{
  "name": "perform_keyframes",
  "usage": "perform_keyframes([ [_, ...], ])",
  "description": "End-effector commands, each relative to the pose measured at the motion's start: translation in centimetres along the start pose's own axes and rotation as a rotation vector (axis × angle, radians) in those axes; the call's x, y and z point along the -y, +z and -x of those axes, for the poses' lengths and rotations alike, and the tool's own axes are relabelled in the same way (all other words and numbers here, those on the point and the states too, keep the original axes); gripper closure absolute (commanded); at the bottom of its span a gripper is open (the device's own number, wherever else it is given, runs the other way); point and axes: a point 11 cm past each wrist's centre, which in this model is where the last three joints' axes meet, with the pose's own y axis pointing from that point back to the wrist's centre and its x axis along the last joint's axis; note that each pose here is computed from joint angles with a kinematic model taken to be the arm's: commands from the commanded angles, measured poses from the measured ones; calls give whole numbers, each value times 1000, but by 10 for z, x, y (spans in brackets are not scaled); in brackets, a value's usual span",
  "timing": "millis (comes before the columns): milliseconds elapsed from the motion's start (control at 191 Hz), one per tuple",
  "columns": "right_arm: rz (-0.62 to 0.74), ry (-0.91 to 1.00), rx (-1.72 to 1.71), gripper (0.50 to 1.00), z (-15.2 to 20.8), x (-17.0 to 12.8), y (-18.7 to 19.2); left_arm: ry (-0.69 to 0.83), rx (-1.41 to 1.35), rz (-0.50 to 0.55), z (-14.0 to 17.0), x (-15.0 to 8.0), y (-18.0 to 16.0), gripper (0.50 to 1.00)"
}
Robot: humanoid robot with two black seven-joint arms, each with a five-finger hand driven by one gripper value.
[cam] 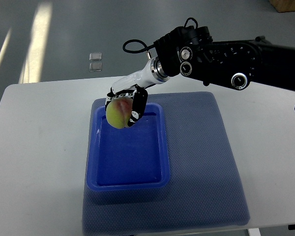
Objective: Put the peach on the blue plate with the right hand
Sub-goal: 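Carry the peach with the right hand over the blue tray and lower it, then open the right hand to release the peach into the tray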
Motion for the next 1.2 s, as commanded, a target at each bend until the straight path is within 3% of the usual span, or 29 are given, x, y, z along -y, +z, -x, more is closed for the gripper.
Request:
perform_keyframes([
  [0, 32, -16, 5, 865, 18, 21, 12, 1, 0, -1, 0, 0, -1, 500],
  [152, 61, 1, 48, 840, 28, 26, 32, 1, 0, -1, 0, 0, -1, 500],
  [157, 71, 4, 61, 820, 31, 28, 38, 1, 0, -1, 0, 0, -1, 500],
  [241, 85, -1, 71, 783, 38, 31, 46, 1, 0, -1, 0, 0, -1, 500],
  [581, 93, 9, 101, 750, 48, 35, 56, 1, 0, -1, 0, 0, -1, 500],
  [638, 97, 2, 114, 693, 53, 37, 59, 1, 0, -1, 0, 0, -1, 500],
  [690, 97, 2, 114, 693, 53, 37, 59, 1, 0, -1, 0, 0, -1, 500],
  [696, 100, -4, 119, 630, 55, 38, 61, 1, 0, -1, 0, 0, -1, 500],
  [701, 101, -6, 121, 613, 56, 38, 62, 1, 0, 0, 0, 0, -1, 500],
  [727, 102, -8, 122, 585, 56, 38, 62, 1, 0, -1, 0, 0, -1, 500],
  [884, 98, -10, 118, 572, 53, 36, 60, 2, -2, -1, -1, 0, -1, 500],
  [1067, -44, 137, 129, 570, -23, 4, 9, 1, 1, -2, 0, 0, -1, 500],
  [1124, -67, 212, 162, 570, -47, -23, 14, 1, 3, -2, 0, 0, -1, 500],
  [1172, -67, 212, 162, 570, -47, -23, 14, 1, 3, -2, 0, 0, -1, 500],
  [1177, -91, 291, 223, 570, -66, -53, 29, 1, 3, -2, 0, 0, -1, 500],
  [1192, -97, 310, 240, 570, -70, -60, 33, 1, 3, -2, 0, 0, -1, 500],
])
